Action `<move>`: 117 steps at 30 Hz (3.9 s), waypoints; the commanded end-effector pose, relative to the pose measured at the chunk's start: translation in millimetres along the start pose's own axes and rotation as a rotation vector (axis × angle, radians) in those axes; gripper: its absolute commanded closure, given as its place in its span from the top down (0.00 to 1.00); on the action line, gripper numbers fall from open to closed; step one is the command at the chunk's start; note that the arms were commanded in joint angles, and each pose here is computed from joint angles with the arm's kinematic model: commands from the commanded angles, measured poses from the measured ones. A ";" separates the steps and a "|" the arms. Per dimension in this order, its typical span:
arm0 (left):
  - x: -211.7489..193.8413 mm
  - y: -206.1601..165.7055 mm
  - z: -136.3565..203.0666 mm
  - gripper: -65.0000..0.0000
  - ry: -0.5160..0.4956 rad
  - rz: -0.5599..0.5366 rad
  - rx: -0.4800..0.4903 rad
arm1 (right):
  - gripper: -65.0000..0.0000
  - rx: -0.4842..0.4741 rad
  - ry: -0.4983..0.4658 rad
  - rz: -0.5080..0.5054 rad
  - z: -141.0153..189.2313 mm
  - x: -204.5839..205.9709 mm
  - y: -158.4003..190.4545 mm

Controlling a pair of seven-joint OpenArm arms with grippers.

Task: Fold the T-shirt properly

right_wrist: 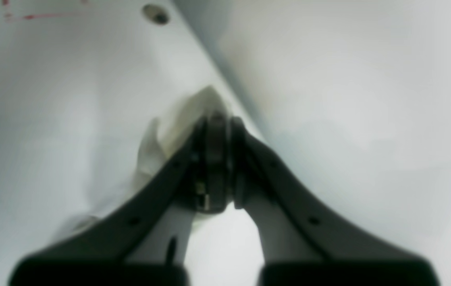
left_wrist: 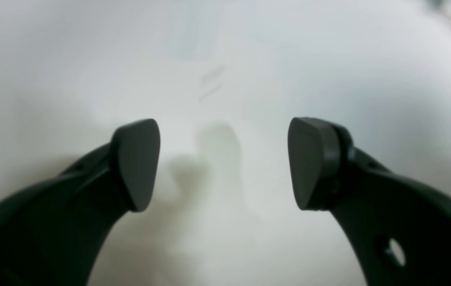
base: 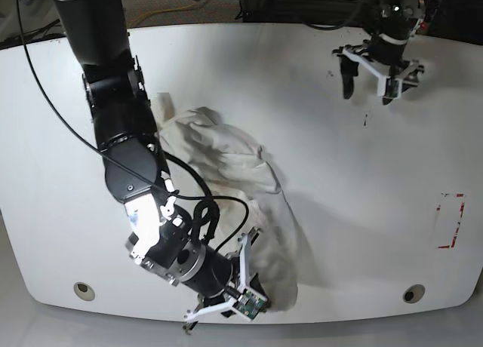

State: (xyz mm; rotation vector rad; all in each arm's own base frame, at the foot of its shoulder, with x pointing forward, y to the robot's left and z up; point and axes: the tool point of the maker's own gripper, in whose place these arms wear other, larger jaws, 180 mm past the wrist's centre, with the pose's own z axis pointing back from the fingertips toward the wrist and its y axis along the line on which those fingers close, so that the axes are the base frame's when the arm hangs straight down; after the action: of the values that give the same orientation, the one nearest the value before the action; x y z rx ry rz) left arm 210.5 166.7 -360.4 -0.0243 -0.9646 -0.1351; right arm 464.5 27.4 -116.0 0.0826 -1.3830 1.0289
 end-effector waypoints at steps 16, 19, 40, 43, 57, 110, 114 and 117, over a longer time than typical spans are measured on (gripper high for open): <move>82.5 -154.5 -109.0 0.72 -0.065 -0.062 -0.358 | 0.00 -0.168 -0.103 0.141 38.6 61.1 -67.7; 76.6 -169.1 -125.7 0.72 -0.027 -0.070 -0.388 | 0.00 -0.178 -0.104 0.132 40.3 60.6 -71.8; 58.4 -160.8 -166.1 0.02 0.089 -0.064 -0.359 | 0.00 -0.308 -0.077 0.034 64.1 41.1 -131.5; 93.7 -131.2 -157.0 0.02 0.013 -0.065 -0.306 | 0.00 -0.333 -0.061 0.018 68.7 38.7 -144.3; 219.3 2.0 -58.7 0.03 -0.232 -0.392 -0.038 | 0.00 -0.420 -0.056 0.054 91.2 65.4 -188.3; 3.6 96.2 5.3 0.02 0.499 -0.556 0.004 | 0.00 -0.215 0.697 -0.719 248.8 -302.6 146.8; -7.6 95.9 11.6 0.05 0.505 -0.538 -0.005 | 0.13 -0.199 0.720 -0.733 254.7 -307.1 157.5; -8.6 95.2 12.3 0.20 0.506 -0.535 -0.007 | 0.28 -0.209 0.710 -0.714 255.5 -301.4 152.7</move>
State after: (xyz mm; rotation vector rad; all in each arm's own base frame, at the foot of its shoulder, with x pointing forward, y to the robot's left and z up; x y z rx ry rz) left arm 200.3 258.2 -366.4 0.2261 -0.4157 -0.6048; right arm 209.3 -197.7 -393.3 0.0647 -0.6373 0.2407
